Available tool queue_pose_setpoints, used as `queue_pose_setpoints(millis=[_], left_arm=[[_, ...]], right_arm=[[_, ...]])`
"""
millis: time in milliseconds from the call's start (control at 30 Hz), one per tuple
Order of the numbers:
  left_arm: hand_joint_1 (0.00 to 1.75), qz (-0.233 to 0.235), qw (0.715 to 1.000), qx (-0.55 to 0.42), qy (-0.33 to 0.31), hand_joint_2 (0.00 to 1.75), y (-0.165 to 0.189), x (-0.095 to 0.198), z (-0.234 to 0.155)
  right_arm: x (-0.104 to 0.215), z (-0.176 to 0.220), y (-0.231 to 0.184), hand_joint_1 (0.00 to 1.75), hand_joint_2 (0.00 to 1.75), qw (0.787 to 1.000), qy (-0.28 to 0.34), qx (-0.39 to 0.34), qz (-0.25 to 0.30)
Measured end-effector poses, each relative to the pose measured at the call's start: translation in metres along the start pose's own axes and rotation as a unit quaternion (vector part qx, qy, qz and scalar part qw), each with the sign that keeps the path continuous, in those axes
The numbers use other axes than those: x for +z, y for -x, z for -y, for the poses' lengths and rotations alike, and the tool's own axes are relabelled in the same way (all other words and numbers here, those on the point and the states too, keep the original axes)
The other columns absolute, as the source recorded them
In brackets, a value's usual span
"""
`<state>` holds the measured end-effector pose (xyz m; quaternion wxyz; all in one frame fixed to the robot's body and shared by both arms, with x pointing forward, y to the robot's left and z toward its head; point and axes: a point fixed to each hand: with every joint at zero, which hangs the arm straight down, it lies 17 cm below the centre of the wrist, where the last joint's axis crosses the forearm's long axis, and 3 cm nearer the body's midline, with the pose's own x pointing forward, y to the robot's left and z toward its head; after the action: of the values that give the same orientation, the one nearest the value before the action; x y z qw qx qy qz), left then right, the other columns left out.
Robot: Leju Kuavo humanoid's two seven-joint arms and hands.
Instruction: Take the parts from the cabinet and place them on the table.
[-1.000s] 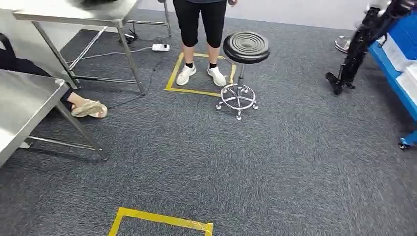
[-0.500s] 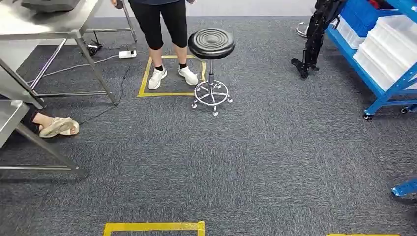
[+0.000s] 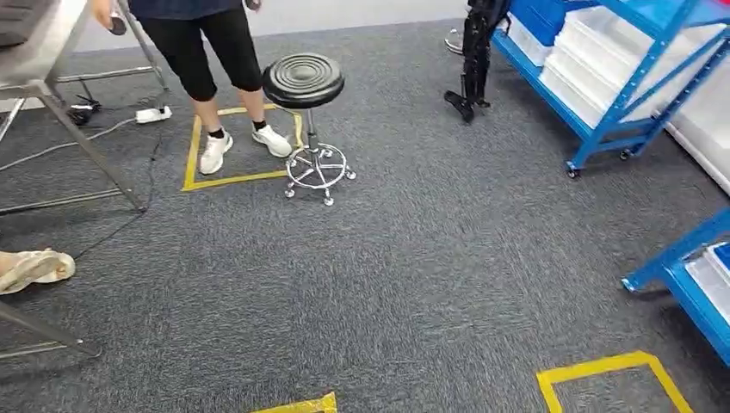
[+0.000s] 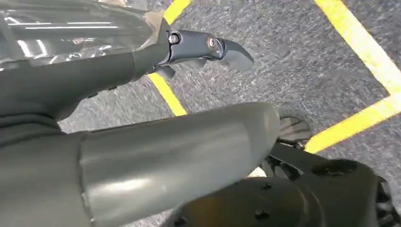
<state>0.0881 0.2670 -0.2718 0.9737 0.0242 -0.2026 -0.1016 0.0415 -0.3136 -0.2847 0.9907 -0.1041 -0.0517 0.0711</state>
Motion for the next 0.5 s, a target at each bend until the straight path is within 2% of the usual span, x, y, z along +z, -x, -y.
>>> queue_pose_setpoints(millis=[500], left_arm=[[0.0, 0.003, 1.0, 0.0, -0.013, 0.0, -0.004, -0.002, -0.007]], right_arm=[[0.0, 0.0, -0.009, 0.0, 0.0, 1.0, 0.001, 0.005, 0.009]])
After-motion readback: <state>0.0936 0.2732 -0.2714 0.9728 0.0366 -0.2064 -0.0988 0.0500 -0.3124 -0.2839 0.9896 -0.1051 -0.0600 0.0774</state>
